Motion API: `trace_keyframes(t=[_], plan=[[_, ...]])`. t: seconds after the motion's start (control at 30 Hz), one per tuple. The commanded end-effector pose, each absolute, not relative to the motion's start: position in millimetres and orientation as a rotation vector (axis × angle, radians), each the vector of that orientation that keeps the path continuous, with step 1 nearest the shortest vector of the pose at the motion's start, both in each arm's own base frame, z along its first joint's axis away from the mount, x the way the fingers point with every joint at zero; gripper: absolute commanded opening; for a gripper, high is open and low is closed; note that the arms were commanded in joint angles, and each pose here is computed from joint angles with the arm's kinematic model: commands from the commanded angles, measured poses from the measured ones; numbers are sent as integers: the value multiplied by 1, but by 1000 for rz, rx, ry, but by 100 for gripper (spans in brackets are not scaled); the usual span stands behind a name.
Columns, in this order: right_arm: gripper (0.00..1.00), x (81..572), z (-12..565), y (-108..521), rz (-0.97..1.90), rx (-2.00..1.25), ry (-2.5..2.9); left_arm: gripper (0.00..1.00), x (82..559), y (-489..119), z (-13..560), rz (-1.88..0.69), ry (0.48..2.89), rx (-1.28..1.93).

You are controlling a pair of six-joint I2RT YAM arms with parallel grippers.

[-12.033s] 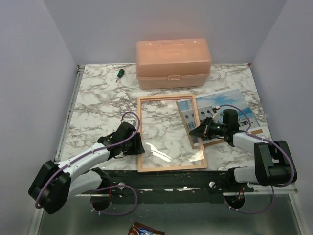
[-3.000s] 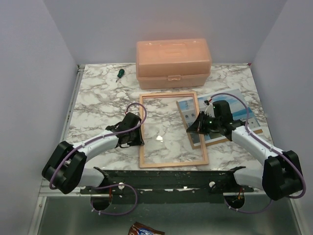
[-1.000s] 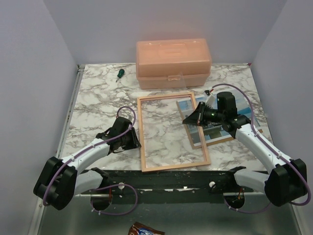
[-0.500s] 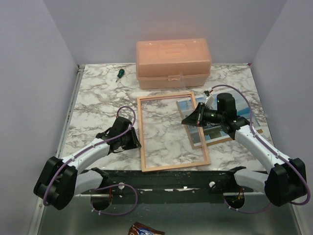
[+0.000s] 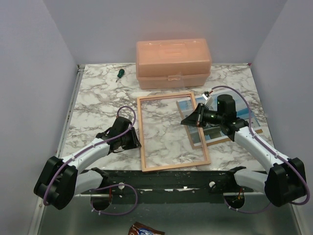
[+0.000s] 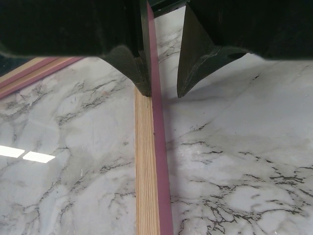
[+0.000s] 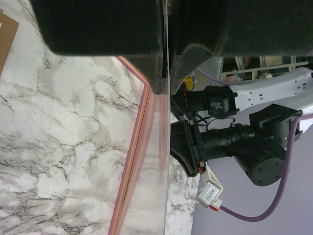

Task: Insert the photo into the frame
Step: Place the photo frame item in the photo frame.

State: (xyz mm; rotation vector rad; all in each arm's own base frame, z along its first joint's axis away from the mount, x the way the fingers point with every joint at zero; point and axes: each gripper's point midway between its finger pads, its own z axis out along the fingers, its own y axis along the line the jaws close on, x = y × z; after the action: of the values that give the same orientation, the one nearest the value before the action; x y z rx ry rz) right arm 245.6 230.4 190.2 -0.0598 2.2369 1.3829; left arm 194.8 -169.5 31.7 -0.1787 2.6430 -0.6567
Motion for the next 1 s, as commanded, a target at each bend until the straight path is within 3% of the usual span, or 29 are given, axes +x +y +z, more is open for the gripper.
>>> trace_keyframes(t=[0.0, 0.7, 0.97], plan=[[1, 244, 203, 235, 1431, -115, 2160, 28, 181, -156, 13, -564, 2721, -174], [1, 231, 164, 230, 1432, -49, 2230, 28, 182, -156, 12, -562, 2727, -169], [1, 232, 132, 217, 1268, -35, 2355, 27, 182, -156, 12, -565, 2731, -160]])
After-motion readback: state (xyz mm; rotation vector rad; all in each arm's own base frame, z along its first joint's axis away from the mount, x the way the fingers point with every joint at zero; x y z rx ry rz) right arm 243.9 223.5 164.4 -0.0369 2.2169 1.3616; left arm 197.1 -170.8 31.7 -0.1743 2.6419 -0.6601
